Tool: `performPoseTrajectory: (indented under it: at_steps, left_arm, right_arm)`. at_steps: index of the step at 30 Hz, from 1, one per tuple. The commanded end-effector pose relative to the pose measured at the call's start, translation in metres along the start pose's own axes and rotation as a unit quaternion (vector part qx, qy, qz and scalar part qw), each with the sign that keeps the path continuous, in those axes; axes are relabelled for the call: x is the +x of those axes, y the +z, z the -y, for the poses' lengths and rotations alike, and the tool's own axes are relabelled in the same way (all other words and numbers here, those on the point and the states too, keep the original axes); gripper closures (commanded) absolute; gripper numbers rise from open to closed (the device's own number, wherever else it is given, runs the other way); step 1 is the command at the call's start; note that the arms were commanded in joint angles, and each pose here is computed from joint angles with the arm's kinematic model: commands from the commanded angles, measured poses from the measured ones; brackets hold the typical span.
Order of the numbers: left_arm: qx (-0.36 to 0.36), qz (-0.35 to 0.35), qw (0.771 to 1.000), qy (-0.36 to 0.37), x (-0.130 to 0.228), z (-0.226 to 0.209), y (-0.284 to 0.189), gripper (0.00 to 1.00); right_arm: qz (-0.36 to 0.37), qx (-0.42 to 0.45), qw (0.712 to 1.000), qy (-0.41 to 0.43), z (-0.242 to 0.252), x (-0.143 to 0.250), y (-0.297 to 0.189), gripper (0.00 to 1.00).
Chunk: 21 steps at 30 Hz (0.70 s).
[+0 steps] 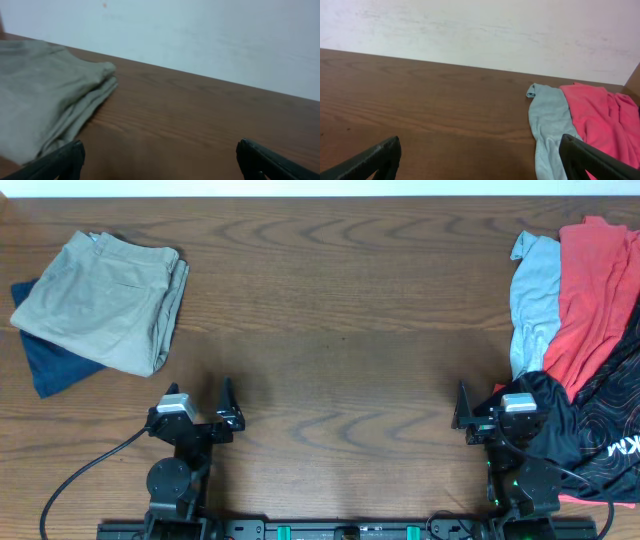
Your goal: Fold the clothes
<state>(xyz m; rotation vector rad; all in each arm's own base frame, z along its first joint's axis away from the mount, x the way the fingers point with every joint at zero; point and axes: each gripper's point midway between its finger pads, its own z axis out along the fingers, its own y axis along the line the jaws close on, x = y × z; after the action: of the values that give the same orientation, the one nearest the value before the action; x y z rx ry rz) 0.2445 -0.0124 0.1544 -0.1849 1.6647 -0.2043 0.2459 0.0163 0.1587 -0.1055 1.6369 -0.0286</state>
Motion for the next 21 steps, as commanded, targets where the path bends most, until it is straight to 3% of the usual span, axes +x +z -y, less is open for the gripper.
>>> performPoseTrajectory:
  at_steps: [1, 11, 21]
  left_arm:
    - [0.015, -0.032, 0.999, -0.002, 0.0192, 0.0035, 0.0003, 0.02]
    - [0.008, -0.029, 0.997, 0.072, 0.0185, 0.0004, 0.0005, 0.02]
    - [0.009, -0.032, 0.997, 0.073, 0.0195, 0.0008, 0.0006, 0.02]
  right_arm:
    - [0.001, -0.008, 1.0, -0.007, -0.0036, 0.0002, -0.0003, 0.01]
    - [0.001, -0.008, 1.0, -0.007, -0.0036, 0.0003, -0.0003, 0.01]
    - [0.001, -0.008, 1.0, -0.007, -0.0036, 0.0003, -0.0003, 0.01]
